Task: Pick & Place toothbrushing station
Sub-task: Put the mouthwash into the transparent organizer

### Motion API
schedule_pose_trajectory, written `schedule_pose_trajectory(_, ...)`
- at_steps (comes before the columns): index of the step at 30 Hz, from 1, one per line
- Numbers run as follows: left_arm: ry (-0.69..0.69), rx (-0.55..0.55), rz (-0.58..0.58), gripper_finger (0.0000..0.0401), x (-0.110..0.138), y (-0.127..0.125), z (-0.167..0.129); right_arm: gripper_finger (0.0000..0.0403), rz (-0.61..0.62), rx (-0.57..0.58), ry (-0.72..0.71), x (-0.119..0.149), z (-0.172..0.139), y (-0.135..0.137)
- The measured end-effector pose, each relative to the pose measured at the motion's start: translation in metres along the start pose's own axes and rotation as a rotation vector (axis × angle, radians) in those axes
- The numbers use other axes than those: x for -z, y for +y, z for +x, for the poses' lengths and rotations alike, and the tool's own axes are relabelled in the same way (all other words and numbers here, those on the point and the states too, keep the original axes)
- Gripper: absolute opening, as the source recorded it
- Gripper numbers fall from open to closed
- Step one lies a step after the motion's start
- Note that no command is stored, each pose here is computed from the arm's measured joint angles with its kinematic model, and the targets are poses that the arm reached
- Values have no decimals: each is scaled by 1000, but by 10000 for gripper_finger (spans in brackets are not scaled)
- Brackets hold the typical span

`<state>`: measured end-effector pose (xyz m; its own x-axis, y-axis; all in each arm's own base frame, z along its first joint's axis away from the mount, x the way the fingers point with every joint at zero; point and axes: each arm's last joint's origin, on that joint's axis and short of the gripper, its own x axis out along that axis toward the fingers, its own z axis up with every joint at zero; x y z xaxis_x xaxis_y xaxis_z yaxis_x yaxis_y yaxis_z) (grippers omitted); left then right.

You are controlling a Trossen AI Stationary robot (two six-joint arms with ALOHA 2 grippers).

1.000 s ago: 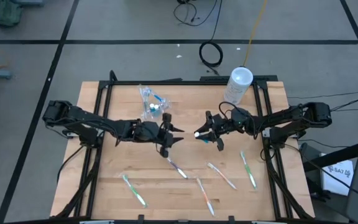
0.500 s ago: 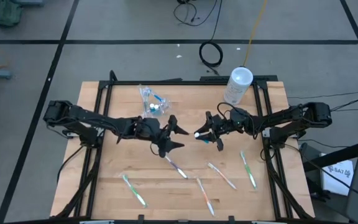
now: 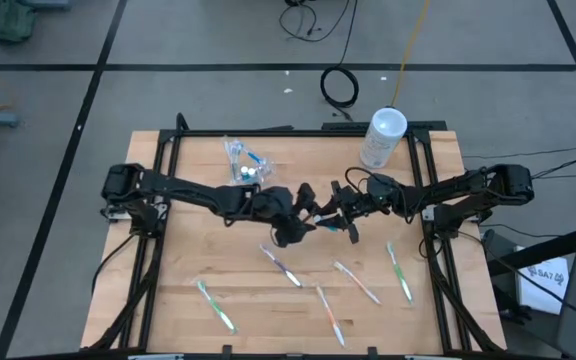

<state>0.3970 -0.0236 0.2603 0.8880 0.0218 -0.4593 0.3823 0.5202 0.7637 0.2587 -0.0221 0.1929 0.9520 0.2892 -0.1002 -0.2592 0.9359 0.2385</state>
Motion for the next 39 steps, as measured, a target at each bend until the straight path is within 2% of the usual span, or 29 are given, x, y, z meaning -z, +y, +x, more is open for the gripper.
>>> schedule_pose_trajectory(5, 19, 31, 22, 257, 0, -3, 14, 100, 8, 1, 7, 1, 0, 0)
schedule_pose_trajectory(11, 23, 45, 121, 229, -1, -6, 16, 100, 35, 4, 16, 2, 0, 0)
schedule_pose_trajectory(18, 75, 42, 90, 202, 1, -8, 16, 100, 38, 4, 15, 1, 0, -1)
schedule_pose_trajectory(39, 76, 48, 213, 197, 2, -8, 16, 100, 16, -2, -25, -2, 0, 0)
